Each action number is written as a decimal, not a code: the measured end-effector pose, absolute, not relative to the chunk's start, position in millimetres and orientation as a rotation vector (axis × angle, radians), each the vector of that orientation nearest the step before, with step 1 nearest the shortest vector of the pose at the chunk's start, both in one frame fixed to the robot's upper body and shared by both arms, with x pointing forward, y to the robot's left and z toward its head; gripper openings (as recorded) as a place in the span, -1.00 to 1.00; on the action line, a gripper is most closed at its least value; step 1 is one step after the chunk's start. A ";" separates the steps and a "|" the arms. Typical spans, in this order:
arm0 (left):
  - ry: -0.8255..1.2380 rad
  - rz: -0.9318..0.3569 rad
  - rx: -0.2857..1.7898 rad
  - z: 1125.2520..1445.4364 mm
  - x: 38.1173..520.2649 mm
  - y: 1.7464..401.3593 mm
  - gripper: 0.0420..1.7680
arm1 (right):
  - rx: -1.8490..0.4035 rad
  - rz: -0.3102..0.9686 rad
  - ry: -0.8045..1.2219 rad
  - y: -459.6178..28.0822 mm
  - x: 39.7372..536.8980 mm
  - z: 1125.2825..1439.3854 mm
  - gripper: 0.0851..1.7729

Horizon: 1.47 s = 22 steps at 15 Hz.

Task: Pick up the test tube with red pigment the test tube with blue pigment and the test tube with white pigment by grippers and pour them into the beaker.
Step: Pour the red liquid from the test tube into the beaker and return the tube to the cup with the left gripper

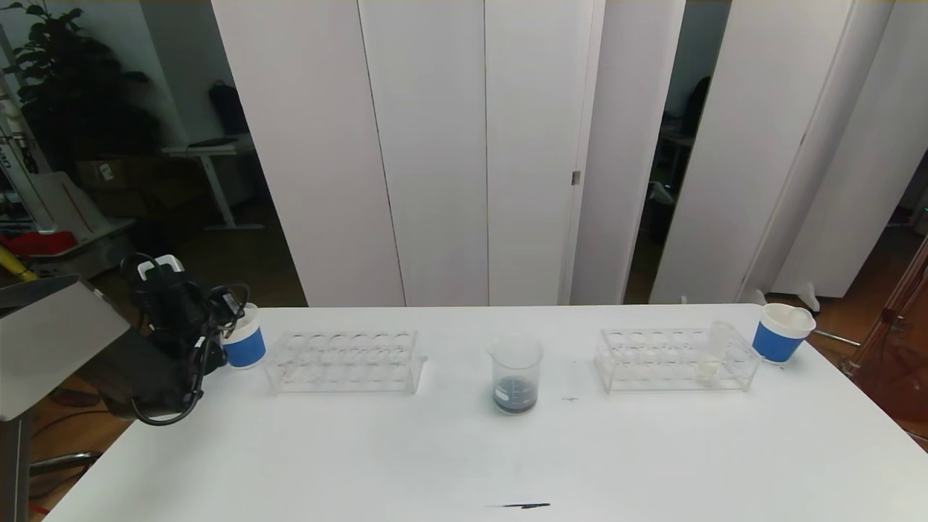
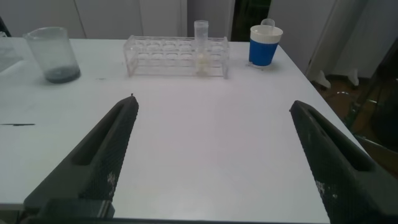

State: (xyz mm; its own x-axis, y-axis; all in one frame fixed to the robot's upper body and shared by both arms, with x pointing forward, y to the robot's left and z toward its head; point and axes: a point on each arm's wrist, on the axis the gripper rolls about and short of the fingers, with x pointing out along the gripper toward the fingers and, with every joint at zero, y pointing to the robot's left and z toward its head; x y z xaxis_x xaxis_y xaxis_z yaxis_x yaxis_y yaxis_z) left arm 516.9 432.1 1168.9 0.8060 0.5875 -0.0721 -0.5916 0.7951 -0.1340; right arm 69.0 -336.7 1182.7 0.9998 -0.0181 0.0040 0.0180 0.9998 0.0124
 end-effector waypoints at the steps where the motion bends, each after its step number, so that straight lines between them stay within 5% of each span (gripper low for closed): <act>1: 0.028 0.631 -0.153 1168.5 517.2 431.1 -0.37 | 0.012 -0.018 -0.004 -336.7 69.0 1182.7 0.97; 5: 0.051 0.627 -0.143 1166.1 517.3 428.5 -0.34 | 0.012 -0.018 -0.004 -336.7 69.0 1182.7 0.97; 6: 0.061 0.625 -0.139 1165.2 517.4 427.5 -0.15 | 0.012 -0.018 -0.004 -336.7 69.0 1182.7 0.97; 8: 0.061 0.622 -0.138 1166.0 517.6 425.8 0.64 | 0.012 -0.018 -0.004 -336.7 69.0 1182.7 0.97; 10: 0.051 0.620 -0.140 1169.6 517.5 425.0 0.98 | 0.012 -0.018 -0.004 -336.7 69.0 1182.7 0.97; 22: -0.065 0.578 -0.139 1234.4 497.2 408.1 0.98 | 0.012 -0.018 -0.004 -336.7 69.0 1182.7 0.97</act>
State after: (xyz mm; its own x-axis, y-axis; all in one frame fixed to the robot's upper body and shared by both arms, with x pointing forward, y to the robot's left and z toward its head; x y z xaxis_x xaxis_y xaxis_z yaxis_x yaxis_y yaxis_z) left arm 497.2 408.1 1234.4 0.8357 0.5487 0.0219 -0.5399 0.8284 -0.1492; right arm 69.0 -336.7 1182.7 0.9998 -0.0185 0.0040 0.0185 0.9998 0.0124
